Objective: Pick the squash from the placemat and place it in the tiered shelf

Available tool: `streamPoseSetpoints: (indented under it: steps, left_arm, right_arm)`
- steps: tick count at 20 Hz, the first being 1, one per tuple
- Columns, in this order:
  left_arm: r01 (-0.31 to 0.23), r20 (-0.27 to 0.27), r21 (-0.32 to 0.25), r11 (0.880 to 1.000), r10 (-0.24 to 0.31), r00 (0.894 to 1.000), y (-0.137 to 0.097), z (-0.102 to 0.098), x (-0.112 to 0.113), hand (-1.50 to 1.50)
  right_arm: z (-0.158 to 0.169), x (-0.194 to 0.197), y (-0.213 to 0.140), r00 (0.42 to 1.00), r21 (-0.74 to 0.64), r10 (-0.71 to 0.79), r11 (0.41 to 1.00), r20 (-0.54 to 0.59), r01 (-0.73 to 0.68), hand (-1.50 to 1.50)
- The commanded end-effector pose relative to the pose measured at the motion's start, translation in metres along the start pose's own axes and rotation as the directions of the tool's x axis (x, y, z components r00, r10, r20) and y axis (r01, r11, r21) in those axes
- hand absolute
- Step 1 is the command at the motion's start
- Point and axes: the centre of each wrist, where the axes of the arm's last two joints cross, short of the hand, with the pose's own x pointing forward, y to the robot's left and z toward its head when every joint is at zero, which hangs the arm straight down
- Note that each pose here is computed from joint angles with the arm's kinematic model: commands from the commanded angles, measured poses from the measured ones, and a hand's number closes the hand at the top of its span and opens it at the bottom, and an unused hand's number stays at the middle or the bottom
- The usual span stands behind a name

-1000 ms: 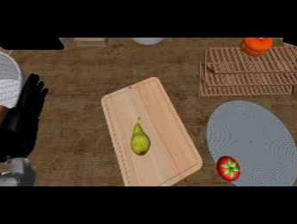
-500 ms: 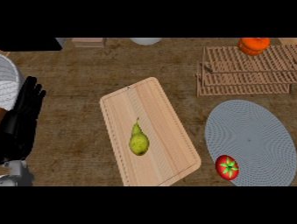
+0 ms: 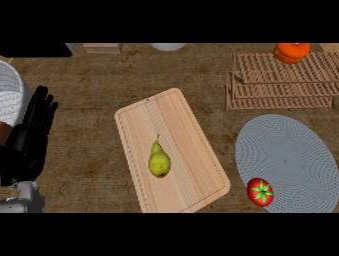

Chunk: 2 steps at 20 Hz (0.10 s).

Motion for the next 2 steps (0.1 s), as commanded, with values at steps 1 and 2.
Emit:
streamPoseSetpoints:
  steps: [1, 2]
  left_arm:
    - [-0.002, -0.003, -0.015, 1.000, 0.002, 1.000, -0.008, 0.005, -0.022, 0.00]
    - [0.000, 0.017, 0.032, 0.999, -0.001, 1.000, 0.008, -0.001, -0.001, 0.00]
  right_arm:
    - [0.002, 0.005, -0.025, 1.000, 0.014, -0.024, 1.000, 0.014, 0.024, -1.50]
    - [0.018, 0.000, -0.035, 0.999, 0.039, -0.030, 0.999, 0.018, 0.029, -1.50]
